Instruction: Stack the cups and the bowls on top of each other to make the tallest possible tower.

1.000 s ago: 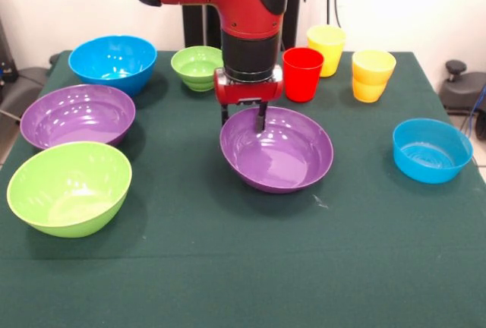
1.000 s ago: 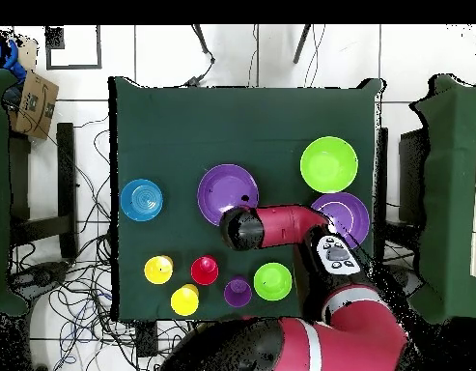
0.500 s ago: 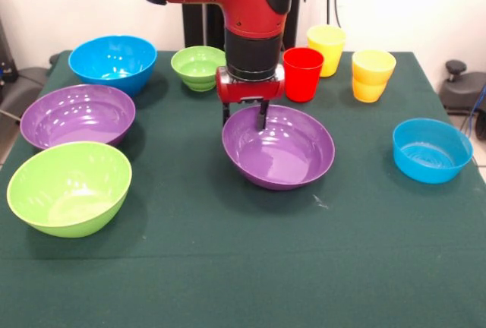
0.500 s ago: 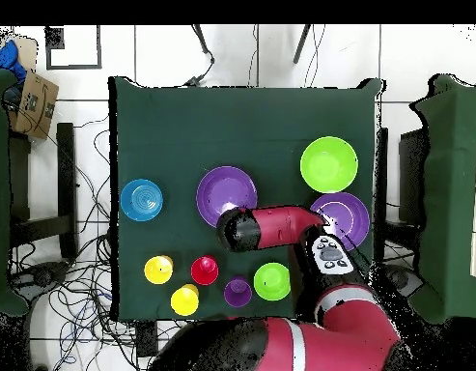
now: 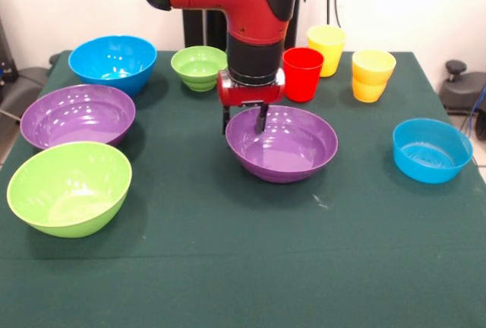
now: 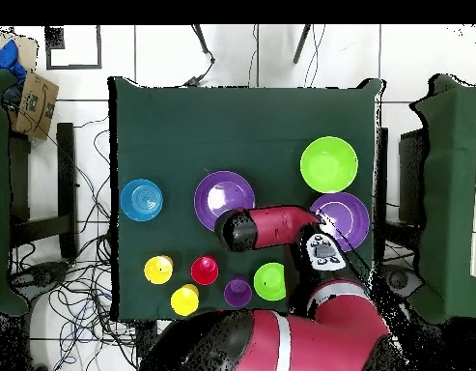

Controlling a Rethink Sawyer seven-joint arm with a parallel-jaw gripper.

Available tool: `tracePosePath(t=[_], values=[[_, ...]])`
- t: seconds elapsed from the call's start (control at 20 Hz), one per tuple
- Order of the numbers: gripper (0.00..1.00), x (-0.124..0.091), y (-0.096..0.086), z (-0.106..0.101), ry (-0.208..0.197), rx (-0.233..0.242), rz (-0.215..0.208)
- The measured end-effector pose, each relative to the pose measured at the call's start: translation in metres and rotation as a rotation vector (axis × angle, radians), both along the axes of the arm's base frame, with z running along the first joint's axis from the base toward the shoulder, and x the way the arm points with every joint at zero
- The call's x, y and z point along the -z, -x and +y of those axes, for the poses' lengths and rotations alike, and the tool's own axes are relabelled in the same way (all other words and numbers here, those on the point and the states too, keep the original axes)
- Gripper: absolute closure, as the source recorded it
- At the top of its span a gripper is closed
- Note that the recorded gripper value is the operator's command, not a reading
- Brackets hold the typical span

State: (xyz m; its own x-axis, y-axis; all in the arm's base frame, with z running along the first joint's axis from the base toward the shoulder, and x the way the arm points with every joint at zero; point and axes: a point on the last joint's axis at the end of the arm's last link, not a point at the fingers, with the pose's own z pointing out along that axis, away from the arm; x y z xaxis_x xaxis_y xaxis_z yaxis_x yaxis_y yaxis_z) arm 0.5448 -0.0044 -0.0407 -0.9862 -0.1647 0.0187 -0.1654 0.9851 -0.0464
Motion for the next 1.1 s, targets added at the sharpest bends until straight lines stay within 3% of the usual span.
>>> tracePosePath(t=[0.4,0.8,1.1], values=[[0.00,0.005,-0.010,-0.009,0.002,0.015,-0.014],[0.00,-0.003,-0.040,-0.026,0.001,0.043,-0.067],[0.00,-0.007,-0.051,-0.036,-0.001,0.060,-0.087]])
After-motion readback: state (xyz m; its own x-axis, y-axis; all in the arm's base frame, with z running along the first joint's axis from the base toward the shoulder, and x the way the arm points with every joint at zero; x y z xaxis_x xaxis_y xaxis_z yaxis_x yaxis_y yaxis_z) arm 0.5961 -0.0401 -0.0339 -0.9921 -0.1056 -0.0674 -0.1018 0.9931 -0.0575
